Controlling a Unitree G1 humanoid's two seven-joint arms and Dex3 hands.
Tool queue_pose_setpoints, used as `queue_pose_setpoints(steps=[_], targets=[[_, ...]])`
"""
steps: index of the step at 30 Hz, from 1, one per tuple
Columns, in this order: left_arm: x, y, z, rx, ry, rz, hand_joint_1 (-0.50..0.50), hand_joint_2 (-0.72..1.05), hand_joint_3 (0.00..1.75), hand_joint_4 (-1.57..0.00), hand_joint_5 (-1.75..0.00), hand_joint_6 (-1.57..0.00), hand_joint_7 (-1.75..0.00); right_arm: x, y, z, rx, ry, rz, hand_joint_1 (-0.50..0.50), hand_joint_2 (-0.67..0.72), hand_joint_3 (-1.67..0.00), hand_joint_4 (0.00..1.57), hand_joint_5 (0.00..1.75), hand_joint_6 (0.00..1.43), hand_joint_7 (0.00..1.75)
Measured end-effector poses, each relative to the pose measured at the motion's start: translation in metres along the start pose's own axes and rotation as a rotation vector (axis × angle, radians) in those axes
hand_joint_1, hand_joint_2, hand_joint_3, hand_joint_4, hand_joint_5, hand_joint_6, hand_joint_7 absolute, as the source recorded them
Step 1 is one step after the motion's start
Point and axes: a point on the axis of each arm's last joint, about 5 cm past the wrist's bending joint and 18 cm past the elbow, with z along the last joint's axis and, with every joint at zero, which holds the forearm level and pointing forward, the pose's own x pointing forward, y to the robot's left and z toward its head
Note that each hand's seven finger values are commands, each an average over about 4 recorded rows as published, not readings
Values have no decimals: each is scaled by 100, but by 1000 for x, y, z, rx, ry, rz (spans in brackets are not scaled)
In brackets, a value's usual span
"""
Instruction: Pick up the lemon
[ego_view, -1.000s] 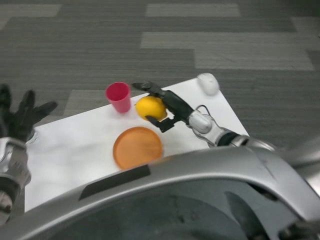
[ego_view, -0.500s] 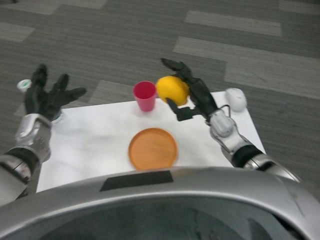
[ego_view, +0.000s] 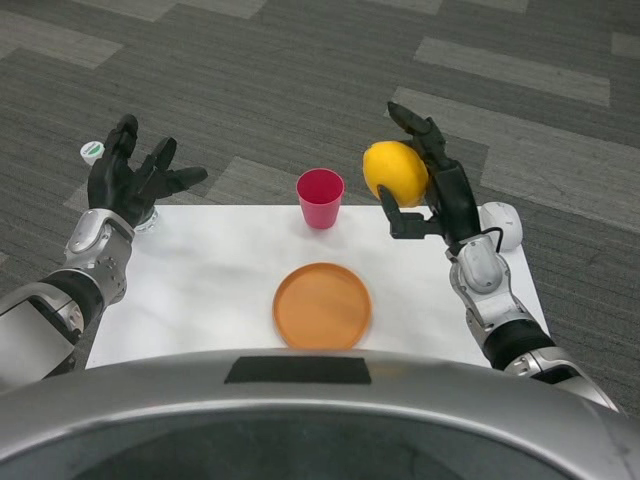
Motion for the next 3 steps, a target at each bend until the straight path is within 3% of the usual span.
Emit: queue_pose_setpoints(steps=[3], targets=[[0, 0, 0, 0, 1, 1, 50, 96, 9, -7, 0, 0, 0, 0, -1, 0, -1, 0, -6, -38, -54, -143, 0, 136, 0, 35]])
